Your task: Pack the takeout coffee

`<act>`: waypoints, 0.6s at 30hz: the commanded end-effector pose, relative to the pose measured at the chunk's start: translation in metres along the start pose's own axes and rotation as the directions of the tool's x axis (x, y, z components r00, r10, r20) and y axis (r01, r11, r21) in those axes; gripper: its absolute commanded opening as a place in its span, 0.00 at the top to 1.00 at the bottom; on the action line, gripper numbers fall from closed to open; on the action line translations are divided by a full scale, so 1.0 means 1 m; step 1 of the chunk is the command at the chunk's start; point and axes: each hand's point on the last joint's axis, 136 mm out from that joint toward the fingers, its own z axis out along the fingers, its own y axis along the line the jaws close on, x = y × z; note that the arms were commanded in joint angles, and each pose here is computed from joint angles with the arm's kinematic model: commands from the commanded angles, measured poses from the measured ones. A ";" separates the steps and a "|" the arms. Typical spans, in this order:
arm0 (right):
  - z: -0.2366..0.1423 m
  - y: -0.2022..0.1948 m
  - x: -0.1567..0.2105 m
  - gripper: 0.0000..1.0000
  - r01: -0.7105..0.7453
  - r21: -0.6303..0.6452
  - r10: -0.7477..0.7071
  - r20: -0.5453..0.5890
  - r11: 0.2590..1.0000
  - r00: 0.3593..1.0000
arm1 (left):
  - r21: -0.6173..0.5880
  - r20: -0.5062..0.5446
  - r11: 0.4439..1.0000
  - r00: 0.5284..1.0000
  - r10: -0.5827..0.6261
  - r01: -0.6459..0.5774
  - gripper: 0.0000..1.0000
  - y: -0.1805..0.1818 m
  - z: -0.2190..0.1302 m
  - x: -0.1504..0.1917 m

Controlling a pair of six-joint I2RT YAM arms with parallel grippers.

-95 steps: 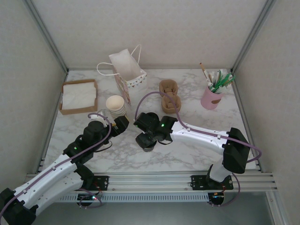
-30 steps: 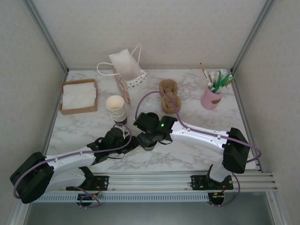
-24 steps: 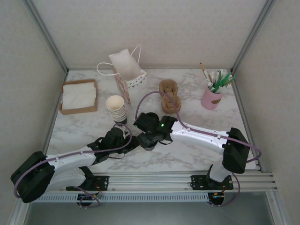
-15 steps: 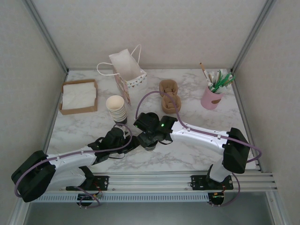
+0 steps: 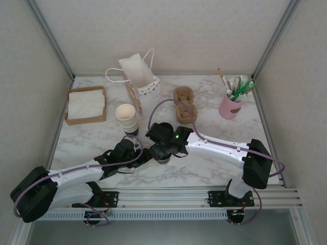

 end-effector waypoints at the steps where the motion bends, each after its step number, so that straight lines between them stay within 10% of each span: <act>1: 0.006 -0.003 0.011 0.31 0.008 0.037 -0.007 -0.033 0.999 0.999 | 0.013 -0.071 1.000 0.997 0.021 -0.020 0.62 0.001 -0.002 0.016; 18: 0.013 -0.007 0.019 0.31 -0.012 0.058 0.015 -0.052 0.998 0.999 | 0.039 -0.066 0.999 0.998 0.011 -0.008 0.61 -0.007 0.007 0.018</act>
